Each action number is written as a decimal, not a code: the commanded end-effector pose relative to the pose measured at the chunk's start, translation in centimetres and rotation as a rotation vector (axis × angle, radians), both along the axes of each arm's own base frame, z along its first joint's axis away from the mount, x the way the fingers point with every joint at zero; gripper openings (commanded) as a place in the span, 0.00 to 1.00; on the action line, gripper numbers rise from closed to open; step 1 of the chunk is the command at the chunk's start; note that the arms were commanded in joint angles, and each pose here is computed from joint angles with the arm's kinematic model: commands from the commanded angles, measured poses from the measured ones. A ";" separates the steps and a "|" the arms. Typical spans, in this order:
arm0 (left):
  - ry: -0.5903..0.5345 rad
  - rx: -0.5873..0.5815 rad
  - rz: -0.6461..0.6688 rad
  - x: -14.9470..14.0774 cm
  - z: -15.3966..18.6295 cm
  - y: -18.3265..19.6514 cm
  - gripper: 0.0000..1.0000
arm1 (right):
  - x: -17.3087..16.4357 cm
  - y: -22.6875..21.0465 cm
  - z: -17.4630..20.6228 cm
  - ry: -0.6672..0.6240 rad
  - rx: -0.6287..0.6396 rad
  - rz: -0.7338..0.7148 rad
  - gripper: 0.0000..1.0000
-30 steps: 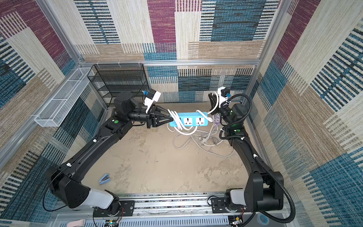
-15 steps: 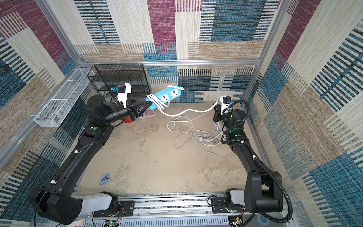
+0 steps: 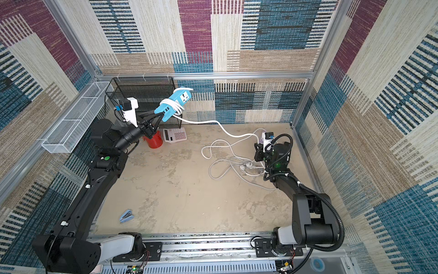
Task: Unwrap the cord wrapped around the power strip
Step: Unwrap the power cord from the power strip.
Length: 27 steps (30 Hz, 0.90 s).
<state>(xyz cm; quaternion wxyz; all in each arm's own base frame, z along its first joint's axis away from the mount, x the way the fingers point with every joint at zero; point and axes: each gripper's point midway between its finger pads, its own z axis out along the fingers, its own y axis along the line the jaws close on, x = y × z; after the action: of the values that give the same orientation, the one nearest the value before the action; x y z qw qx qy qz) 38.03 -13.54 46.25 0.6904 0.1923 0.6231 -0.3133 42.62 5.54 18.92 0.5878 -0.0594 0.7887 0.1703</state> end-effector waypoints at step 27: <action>-0.007 -0.035 -0.246 -1.4 2.2 -4.5 0.00 | -9.4 11.2 16.0 -0.448 -0.013 0.497 0.98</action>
<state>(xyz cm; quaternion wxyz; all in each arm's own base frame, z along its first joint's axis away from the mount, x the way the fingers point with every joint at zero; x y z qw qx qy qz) 37.35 -17.37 47.45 0.6476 0.2352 0.6047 -0.3996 34.04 14.55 34.29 0.7014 -0.2400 0.6160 0.2662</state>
